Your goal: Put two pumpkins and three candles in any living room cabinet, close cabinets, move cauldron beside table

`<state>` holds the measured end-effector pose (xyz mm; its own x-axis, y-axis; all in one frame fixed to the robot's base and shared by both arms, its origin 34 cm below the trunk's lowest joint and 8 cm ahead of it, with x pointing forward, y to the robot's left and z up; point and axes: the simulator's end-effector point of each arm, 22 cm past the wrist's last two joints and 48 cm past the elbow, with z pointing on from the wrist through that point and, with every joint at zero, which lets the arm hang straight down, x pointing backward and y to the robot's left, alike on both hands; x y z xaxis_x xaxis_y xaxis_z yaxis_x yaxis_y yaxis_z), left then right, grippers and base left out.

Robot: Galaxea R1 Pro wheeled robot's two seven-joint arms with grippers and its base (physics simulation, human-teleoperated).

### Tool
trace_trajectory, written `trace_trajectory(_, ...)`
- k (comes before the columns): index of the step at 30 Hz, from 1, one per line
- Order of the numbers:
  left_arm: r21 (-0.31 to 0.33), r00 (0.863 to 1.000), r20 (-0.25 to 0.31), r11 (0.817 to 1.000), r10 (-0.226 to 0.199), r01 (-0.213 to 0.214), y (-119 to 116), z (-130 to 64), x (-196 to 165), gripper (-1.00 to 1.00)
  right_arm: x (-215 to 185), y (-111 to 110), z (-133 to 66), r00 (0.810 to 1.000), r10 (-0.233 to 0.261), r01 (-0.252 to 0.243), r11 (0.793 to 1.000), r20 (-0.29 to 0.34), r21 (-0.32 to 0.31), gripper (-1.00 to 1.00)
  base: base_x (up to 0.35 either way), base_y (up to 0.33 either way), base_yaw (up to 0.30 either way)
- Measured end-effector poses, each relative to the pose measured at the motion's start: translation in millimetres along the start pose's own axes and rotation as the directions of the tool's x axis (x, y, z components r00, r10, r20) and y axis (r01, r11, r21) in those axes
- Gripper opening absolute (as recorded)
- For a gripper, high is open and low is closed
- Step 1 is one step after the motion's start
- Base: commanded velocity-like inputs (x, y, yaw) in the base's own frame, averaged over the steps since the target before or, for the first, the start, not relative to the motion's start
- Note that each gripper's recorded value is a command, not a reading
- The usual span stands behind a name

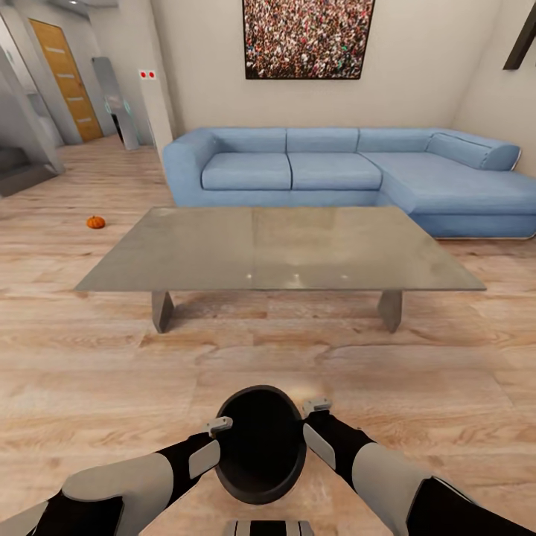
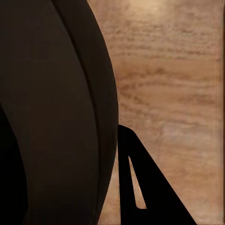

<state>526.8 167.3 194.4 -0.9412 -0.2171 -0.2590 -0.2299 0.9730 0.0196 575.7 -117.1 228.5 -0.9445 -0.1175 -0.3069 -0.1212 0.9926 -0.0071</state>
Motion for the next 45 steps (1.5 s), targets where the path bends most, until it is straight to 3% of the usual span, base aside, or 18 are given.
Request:
trace_trajectory(35, 0.001, 1.000, 0.001, 1.000, -0.001, 0.001, 0.0, 0.1, -0.4, -1.00, -0.5, 0.1, -0.1, 1.000, 0.000, 0.000, 1.000, 0.001, 0.000, -1.00, 0.336, 0.000, 0.000)
trace_trajectory(45, 0.001, 1.000, 0.001, 1.000, 0.000, 0.000, -0.1, 0.0, -0.5, -1.00, -0.6, -0.1, -0.1, 1.000, 0.000, 0.000, 1.000, 0.002, 0.000, -1.00, 0.059, 0.000, 0.000)
